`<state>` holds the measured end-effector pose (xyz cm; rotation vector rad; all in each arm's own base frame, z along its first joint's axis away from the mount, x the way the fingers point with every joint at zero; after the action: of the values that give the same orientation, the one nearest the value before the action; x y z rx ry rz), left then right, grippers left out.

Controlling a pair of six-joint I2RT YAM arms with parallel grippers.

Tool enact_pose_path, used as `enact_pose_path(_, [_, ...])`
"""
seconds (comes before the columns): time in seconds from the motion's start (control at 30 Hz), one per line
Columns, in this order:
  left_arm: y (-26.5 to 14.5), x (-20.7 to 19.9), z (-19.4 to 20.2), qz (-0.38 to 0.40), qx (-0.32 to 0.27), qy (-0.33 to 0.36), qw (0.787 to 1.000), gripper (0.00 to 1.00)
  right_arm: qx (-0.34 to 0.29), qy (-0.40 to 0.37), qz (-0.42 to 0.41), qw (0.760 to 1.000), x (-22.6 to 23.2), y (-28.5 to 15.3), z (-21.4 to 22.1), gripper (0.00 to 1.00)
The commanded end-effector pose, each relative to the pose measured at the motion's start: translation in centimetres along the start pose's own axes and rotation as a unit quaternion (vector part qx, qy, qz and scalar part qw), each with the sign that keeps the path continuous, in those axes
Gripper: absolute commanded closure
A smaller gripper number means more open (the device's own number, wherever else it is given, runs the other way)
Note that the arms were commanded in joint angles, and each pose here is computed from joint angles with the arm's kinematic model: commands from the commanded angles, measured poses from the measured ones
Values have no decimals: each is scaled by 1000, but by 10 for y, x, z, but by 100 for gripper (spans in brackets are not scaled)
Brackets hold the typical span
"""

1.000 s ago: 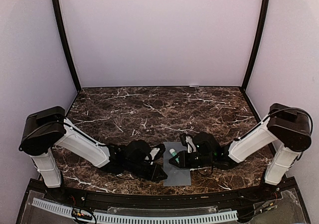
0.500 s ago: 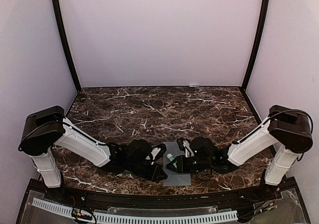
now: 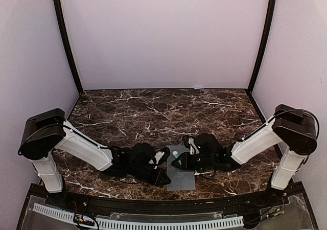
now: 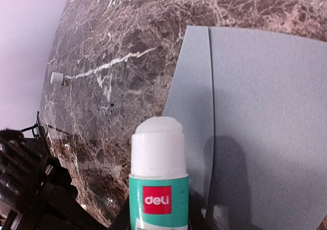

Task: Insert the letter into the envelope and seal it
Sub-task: Seal the envelope flap on the envelope.

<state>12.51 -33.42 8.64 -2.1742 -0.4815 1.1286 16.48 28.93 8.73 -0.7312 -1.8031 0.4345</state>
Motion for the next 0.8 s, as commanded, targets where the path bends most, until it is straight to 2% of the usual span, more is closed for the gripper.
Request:
enact_pose_path(0.0, [-4,4,8,-23,24,3,999,97,12,-6,55,998,-20,11,-4,100])
enact_pose_path(0.37, [-5,2,5,-26,20,-3,999,97,7,-24,70,997,-18,23,-20,100])
enact_pose_path(0.77, [-6,5,4,-45,16,-22,999,98,16,-6,68,998,-20,2,8,100])
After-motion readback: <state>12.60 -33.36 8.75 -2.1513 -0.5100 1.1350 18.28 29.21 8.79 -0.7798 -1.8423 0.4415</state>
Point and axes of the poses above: each gripper's point midway between its finger pads, its own y axis out along the fingers, its own x axis along the line the jaws close on, z = x × y, the point moved 10 cm from there along -y, back along the fingers, and after that the axes turned 5 degrees about y, right-handed, at the moved point
